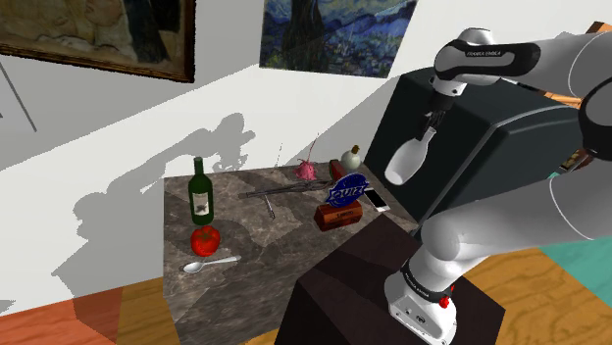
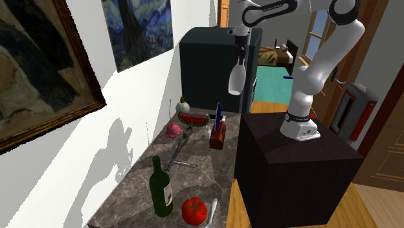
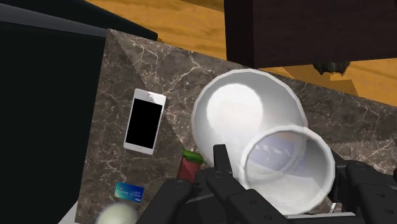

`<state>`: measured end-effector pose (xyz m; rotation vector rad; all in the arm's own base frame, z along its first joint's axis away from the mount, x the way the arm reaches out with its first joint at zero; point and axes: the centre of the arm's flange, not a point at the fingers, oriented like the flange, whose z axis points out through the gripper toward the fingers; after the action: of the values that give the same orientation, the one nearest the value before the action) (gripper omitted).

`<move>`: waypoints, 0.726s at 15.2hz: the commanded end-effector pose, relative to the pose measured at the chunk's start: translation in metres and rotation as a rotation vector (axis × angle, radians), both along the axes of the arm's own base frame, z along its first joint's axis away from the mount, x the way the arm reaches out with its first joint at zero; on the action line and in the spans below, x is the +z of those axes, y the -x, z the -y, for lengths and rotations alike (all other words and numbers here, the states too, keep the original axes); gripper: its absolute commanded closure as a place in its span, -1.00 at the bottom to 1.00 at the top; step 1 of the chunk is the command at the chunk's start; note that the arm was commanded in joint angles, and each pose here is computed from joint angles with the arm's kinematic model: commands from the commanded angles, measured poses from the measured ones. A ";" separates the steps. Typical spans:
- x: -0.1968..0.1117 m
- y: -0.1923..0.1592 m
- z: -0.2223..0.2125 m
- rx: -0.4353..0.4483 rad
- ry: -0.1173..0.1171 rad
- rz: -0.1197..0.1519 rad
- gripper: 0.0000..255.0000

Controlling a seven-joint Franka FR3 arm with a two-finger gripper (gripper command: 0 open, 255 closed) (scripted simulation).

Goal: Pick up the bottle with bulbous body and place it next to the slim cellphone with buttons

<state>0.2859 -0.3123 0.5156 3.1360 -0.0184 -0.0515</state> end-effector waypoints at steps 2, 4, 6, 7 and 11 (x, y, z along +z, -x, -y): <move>-0.001 0.020 0.038 0.002 0.001 0.000 1.00; -0.012 0.020 0.038 0.002 0.001 0.000 1.00; -0.022 0.020 0.038 0.002 0.001 0.000 1.00; -0.027 0.020 0.038 0.002 0.001 0.000 1.00; -0.049 0.020 0.038 0.002 0.001 0.000 1.00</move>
<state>0.2651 -0.3512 0.4731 3.1359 -0.0160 -0.0529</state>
